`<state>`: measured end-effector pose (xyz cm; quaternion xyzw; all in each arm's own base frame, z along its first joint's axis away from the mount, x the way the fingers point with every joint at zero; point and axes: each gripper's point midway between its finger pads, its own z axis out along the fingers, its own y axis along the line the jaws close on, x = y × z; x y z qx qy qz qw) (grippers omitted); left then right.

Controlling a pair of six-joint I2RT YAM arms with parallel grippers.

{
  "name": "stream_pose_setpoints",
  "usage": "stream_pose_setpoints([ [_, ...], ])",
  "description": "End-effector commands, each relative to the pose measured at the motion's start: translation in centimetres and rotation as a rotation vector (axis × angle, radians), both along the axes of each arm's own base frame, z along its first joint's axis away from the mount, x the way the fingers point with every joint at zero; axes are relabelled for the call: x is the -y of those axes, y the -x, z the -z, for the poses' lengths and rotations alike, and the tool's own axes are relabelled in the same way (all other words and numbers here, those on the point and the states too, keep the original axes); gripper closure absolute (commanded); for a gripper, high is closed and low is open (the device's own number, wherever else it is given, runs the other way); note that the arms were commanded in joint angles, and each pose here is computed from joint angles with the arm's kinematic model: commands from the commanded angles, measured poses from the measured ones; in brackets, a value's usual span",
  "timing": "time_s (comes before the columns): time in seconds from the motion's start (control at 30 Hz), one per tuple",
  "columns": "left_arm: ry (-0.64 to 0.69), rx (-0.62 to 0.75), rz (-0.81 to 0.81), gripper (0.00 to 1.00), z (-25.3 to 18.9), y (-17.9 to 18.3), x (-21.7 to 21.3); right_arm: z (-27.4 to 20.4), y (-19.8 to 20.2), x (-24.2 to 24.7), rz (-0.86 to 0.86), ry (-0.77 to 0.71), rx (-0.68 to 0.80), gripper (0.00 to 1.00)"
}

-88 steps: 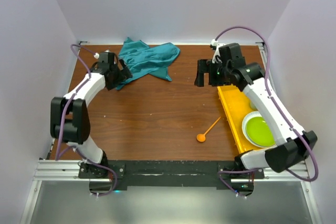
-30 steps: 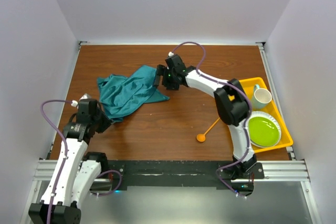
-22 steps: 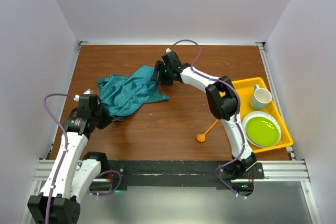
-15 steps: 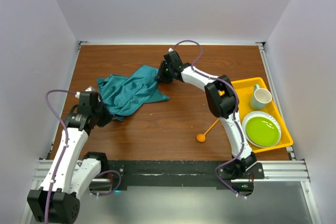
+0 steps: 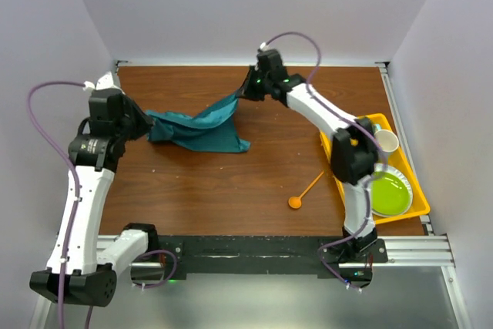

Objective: Fold the napkin, place the utensils inside, and roll it up
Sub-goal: Flatten the napkin out

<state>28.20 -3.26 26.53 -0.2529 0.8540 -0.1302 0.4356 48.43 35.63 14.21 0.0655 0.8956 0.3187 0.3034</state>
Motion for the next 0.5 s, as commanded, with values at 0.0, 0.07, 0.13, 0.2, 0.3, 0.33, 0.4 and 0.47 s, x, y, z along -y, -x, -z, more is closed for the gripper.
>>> stream_pose_setpoints([
  [0.0,-0.096,0.173,-0.060,1.00,-7.1,-0.4,-2.1,-16.8,6.1,3.2,-0.047,-0.129,0.262,1.00],
  [0.07,-0.091,0.205,-0.060,1.00,-8.6,0.2,-2.1,-20.1,10.1,4.8,-0.087,-0.173,0.324,1.00],
  [0.13,-0.068,0.263,-0.042,1.00,-10.7,1.3,-1.7,-21.1,12.9,5.5,-0.148,-0.184,0.357,1.00],
  [0.2,-0.035,0.319,0.010,1.00,-12.1,2.1,-0.6,-24.3,16.7,7.2,-0.195,-0.193,0.420,1.00],
  [0.3,0.002,0.455,0.130,1.00,-15.6,4.3,1.4,-27.8,21.7,9.6,-0.246,-0.212,0.496,1.00],
  [0.33,-0.006,0.512,0.173,1.00,-17.0,5.5,1.9,-28.6,23.1,10.0,-0.268,-0.224,0.515,1.00],
  [0.4,-0.010,0.613,0.267,1.00,-19.8,7.4,3.2,-30.7,26.5,11.5,-0.306,-0.256,0.567,1.00],
  [0.47,-0.049,0.700,0.349,1.00,-21.8,9.7,4.0,-32.2,28.8,12.3,-0.337,-0.285,0.602,1.00],
])
